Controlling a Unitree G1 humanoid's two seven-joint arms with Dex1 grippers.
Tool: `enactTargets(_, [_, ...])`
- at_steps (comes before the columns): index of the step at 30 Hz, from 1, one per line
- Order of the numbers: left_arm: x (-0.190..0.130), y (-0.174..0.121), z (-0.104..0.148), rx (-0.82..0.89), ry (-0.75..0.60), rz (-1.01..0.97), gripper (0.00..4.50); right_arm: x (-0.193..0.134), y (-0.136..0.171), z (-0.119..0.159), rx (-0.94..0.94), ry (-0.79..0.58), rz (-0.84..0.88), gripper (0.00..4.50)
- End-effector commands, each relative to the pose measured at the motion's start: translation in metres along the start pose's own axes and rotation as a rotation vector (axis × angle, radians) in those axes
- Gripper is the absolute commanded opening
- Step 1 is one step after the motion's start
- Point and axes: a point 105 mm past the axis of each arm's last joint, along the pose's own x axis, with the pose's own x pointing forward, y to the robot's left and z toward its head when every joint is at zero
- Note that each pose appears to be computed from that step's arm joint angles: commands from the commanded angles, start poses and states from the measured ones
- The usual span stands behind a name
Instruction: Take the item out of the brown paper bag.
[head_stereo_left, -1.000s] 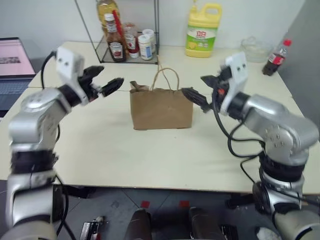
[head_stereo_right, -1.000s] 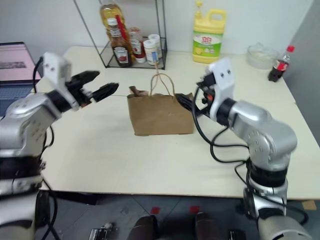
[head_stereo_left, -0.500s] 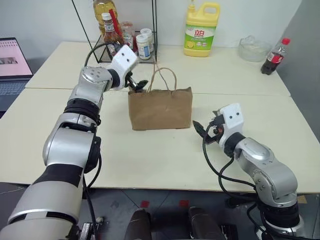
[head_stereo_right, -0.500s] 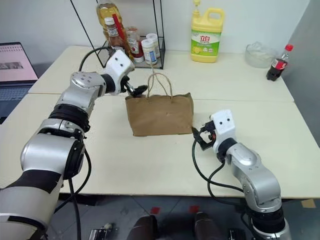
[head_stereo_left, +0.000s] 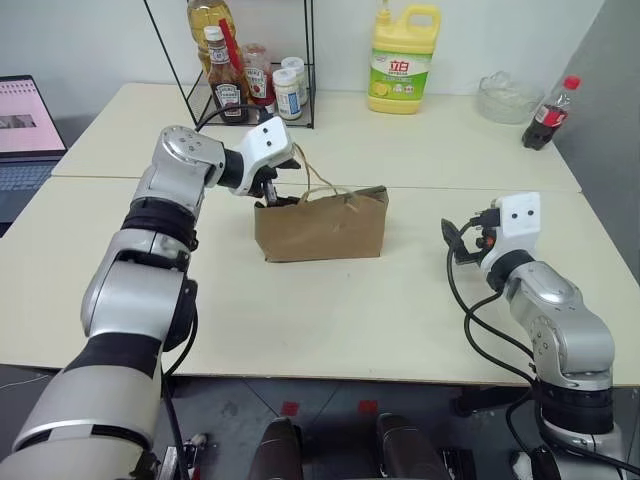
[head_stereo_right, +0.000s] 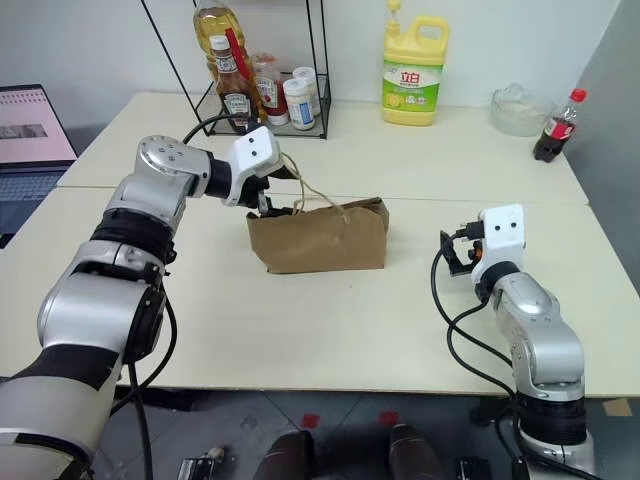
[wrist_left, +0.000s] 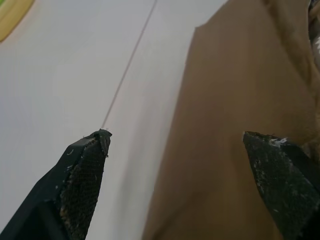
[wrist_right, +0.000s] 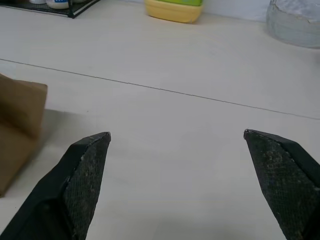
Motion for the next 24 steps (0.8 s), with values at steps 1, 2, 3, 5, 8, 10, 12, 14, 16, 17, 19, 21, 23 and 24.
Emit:
enactTargets(1, [-0.005,-0.025,0.003,0.015,0.006,-0.059,4.50,0.004,-0.011,0.013,-0.007,-0.061,-0.064,4.48])
enactTargets(2, [-0.005,-0.032,0.002,0.017,0.009,-0.061,4.50,0.005,-0.009,0.012,-0.003,-0.063,-0.063,4.48])
enactTargets(3, [-0.005,-0.038,0.001,0.008,0.011,-0.058,4.50,0.006,-0.008,0.012,0.000,-0.063,-0.061,4.48])
enactTargets(5, [-0.004,-0.050,0.001,-0.011,0.010,-0.051,4.50,0.008,-0.005,0.010,0.006,-0.063,-0.057,4.48])
enactTargets(8, [-0.004,-0.066,0.003,-0.054,0.006,-0.038,4.50,0.009,-0.001,0.008,0.014,-0.064,-0.053,4.48])
enactTargets(10, [-0.004,-0.076,0.001,-0.082,0.010,-0.034,4.50,0.009,0.000,0.007,0.017,-0.063,-0.054,4.48])
enactTargets(12, [-0.003,-0.087,-0.001,-0.106,0.016,-0.035,4.50,0.009,-0.001,0.006,0.020,-0.061,-0.056,4.48])
enactTargets(14, [-0.003,-0.095,-0.002,-0.131,0.017,-0.032,4.50,0.009,0.000,0.005,0.022,-0.060,-0.057,4.48])
enactTargets(16, [-0.003,-0.103,-0.002,-0.148,0.017,-0.035,4.50,0.010,0.002,0.006,0.025,-0.059,-0.051,4.48])
enactTargets(17, [-0.002,-0.108,-0.001,-0.160,0.017,-0.038,4.50,0.011,0.003,0.006,0.027,-0.060,-0.046,4.48])
enactTargets(19, [-0.004,-0.119,-0.004,-0.173,0.035,-0.067,4.50,0.013,0.007,0.007,0.029,-0.061,-0.034,4.48])
enactTargets(21, [-0.009,-0.131,-0.010,-0.159,0.068,-0.106,4.50,0.014,0.009,0.007,0.030,-0.062,-0.026,4.48])
enactTargets(23, [-0.014,-0.136,-0.012,-0.139,0.085,-0.134,4.50,0.015,0.010,0.007,0.028,-0.060,-0.017,4.48])
enactTargets(24, [-0.016,-0.138,-0.012,-0.132,0.090,-0.153,4.50,0.015,0.010,0.007,0.026,-0.058,-0.013,4.48])
